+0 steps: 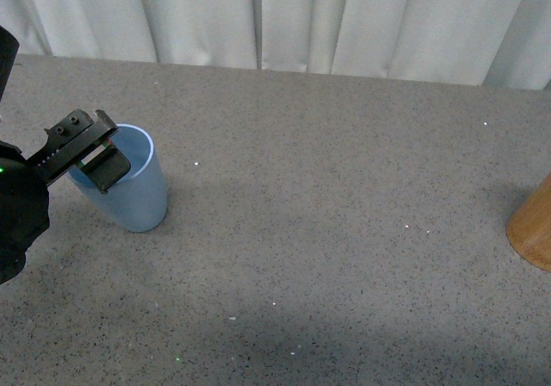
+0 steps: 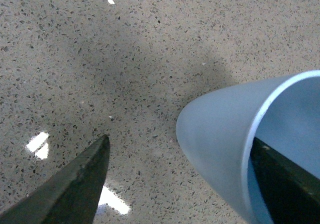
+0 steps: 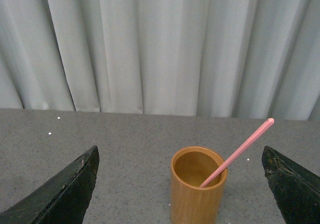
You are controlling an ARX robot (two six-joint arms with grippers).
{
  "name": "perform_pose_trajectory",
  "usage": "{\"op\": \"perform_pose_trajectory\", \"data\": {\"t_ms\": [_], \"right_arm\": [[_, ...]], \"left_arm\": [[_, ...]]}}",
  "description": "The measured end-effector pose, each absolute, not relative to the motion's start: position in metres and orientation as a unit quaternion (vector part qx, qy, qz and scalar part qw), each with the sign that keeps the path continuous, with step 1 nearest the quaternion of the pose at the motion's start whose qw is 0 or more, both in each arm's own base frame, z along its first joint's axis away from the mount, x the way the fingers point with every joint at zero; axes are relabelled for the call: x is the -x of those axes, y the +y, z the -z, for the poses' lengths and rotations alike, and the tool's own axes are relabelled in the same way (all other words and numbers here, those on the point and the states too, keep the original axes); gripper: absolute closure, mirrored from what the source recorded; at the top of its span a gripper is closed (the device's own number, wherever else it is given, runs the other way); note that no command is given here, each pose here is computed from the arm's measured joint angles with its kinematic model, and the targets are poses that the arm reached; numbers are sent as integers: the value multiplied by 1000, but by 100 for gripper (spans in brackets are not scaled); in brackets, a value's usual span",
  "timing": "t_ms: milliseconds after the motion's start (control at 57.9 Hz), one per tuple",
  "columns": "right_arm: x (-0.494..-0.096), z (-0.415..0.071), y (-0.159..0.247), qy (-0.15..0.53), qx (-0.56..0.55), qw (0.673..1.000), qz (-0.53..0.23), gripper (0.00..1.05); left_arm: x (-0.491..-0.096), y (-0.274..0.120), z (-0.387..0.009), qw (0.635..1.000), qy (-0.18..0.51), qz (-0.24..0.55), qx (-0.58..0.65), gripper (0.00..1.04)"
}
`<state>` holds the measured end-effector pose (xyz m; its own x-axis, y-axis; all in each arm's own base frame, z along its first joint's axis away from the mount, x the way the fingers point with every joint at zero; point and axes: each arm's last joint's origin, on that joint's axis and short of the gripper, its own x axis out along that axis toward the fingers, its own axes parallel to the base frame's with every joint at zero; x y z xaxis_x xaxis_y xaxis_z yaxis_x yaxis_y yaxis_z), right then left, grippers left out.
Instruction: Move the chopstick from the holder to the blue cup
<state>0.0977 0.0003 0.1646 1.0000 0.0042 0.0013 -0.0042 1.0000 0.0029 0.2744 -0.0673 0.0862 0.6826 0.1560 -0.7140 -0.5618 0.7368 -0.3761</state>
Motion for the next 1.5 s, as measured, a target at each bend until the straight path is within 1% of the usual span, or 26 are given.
{"op": "perform_pose_trajectory", "data": {"t_ms": [52, 104, 138, 242, 363, 432, 484, 743, 1071, 1296, 1503], "right_arm": [[-98, -165, 0, -1, -1, 1000, -2, 10], [-98, -165, 0, -1, -1, 1000, -2, 10], [-98, -165, 0, -1, -1, 1000, -2, 10], [-98, -165, 0, -1, -1, 1000, -2, 10], [-98, -165, 0, -1, -1, 1000, -2, 10], [-98, -165, 0, -1, -1, 1000, -2, 10], [-98, -165, 0, -1, -1, 1000, -2, 10], [-98, -165, 0, -1, -1, 1000, -2, 10], [-98, -165, 0, -1, -1, 1000, -2, 10], [-98, -165, 0, -1, -1, 1000, -2, 10], [-98, -165, 0, -1, -1, 1000, -2, 10]], "left_arm": [[-275, -68, -85, 867, 341, -207, 299, 28], [-276, -68, -82, 865, 344, -209, 301, 38], [-276, -68, -81, 864, 345, -208, 302, 42], [-277, -69, -79, 864, 345, -206, 303, 65], [-278, -69, -79, 865, 343, -201, 307, 83], [-278, -70, -80, 865, 342, -196, 311, 97], [-279, -70, -80, 865, 341, -195, 313, 102], [-278, -67, -91, 873, 320, -182, 319, 101], [-281, -65, -121, 904, 301, -120, 280, 101], [-298, -72, -140, 922, 311, -53, 226, 101], [-308, -96, -142, 926, 343, 22, 154, 101]]}}
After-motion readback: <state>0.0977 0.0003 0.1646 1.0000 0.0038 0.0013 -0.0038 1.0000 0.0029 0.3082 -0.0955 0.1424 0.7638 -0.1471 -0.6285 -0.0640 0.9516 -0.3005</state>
